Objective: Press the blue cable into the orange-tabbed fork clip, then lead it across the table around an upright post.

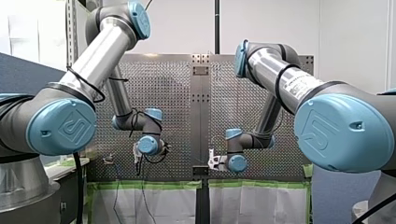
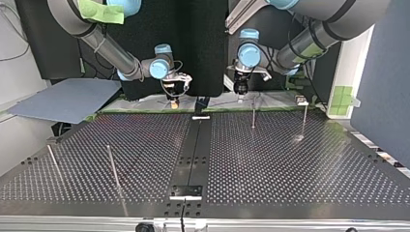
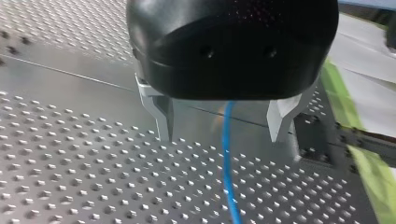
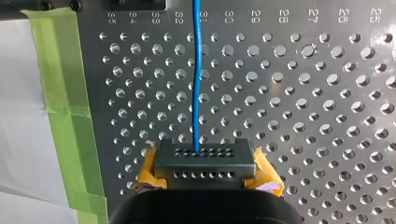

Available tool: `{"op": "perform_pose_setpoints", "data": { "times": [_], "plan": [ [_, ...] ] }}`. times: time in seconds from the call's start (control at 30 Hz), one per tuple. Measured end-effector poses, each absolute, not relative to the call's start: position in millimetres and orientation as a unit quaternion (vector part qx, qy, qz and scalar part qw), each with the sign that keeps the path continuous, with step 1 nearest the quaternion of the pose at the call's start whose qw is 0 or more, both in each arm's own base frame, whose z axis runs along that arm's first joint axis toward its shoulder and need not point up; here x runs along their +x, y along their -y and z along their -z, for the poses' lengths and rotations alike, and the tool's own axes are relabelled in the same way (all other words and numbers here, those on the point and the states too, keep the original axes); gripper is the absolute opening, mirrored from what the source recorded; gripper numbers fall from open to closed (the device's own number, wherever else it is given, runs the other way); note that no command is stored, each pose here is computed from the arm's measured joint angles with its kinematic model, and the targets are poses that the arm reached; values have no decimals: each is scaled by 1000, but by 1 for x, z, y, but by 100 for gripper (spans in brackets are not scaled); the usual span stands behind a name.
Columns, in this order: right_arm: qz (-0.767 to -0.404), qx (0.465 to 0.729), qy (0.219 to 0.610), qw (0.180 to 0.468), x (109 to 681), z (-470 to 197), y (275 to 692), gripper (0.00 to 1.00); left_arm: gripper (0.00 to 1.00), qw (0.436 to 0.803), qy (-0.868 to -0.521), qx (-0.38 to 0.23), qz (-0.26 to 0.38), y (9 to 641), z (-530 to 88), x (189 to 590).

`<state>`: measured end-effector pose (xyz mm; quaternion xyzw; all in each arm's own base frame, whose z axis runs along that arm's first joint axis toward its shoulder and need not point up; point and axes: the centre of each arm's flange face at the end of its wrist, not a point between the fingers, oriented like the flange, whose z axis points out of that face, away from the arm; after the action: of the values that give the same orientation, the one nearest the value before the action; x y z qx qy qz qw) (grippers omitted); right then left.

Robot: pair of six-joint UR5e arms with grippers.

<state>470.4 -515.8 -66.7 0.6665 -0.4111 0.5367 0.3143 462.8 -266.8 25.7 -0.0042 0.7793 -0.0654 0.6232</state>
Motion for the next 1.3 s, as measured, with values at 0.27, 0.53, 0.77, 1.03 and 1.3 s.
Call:
{"op": "perform_pose_setpoints", "data": {
  "times": [0.27,0.53,0.77,1.03,1.3],
  "plan": [
    [-535,668,411,313,471,67,515,0,99,621,-782,-13,53,276,-5,480],
    [-535,670,408,313,473,67,513,0,99,598,-801,-24,20,278,22,491],
    [-536,670,407,313,474,67,512,0,99,602,-798,-20,16,287,28,512],
    [-536,671,406,313,474,67,512,0,99,619,-785,-16,23,299,10,542],
    [-536,671,406,313,475,67,512,0,99,636,-771,-13,4,304,-8,567]
  ]
}}
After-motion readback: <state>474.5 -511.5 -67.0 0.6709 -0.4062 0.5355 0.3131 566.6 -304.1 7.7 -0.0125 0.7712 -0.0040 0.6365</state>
